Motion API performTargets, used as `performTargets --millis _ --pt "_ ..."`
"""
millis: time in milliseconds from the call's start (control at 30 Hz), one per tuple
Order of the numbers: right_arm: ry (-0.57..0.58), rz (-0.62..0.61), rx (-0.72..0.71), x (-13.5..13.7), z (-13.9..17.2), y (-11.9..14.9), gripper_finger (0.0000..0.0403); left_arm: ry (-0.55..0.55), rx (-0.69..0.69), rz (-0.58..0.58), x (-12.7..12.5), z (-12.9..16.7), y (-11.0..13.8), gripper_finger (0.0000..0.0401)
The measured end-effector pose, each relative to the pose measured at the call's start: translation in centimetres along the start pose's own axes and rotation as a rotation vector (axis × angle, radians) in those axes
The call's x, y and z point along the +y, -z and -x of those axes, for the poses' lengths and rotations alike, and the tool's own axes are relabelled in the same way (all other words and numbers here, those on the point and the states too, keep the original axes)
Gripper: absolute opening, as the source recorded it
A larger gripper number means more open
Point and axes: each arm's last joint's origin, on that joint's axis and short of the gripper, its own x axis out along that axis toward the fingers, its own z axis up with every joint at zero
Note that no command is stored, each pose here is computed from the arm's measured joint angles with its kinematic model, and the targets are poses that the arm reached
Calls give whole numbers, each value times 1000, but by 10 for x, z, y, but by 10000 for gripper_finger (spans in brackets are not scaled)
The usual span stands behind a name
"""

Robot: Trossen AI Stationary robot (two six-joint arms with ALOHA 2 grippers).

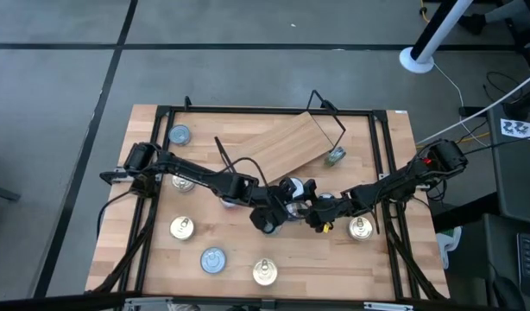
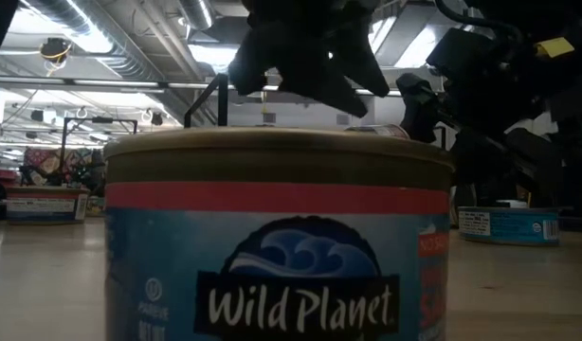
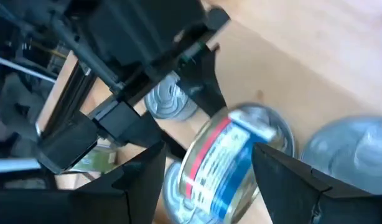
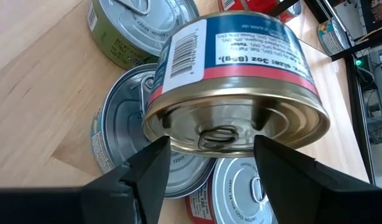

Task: Stack canned seafood by type on shelf
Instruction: Put the blue and pink tuna can on the shelf

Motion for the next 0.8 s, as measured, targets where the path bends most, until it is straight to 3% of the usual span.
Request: performTargets --millis 333,800 --pt "-1 1 1 0 0 0 232 51 33 -331 -7 -7 4 235" --pt "-9 1 -3 0 0 0 232 49 44 -366 -10 -16 5 235"
